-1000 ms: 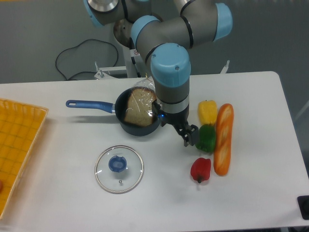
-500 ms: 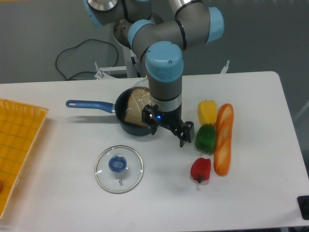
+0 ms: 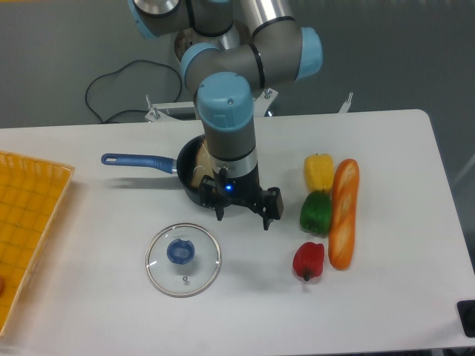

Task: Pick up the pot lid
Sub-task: 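Move the open gripper over the glass lid's blue knob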

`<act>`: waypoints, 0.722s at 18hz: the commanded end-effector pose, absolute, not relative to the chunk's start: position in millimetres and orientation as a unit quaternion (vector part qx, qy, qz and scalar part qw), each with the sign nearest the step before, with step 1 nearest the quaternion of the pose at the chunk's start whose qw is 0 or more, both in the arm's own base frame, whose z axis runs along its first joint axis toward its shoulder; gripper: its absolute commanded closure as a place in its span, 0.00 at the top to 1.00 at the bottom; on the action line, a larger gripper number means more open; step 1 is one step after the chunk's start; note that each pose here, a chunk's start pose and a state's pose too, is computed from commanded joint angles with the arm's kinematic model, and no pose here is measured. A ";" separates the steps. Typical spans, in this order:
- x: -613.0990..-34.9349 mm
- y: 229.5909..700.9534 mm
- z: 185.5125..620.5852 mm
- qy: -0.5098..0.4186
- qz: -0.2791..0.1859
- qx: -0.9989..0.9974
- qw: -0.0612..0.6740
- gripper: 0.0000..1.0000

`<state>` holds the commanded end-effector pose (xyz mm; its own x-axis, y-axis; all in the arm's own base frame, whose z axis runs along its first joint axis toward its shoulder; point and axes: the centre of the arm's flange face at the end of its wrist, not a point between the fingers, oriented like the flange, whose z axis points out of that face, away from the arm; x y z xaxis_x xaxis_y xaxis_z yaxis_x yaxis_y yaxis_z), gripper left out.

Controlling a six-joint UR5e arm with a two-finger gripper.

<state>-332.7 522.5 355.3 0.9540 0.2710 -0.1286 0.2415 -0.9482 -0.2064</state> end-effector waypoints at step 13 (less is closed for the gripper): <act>-271.5 547.7 323.1 -0.173 0.049 -0.981 0.076 1.00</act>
<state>-271.5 547.7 323.1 0.9353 0.3469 -0.0698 0.3320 -0.9285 -0.1665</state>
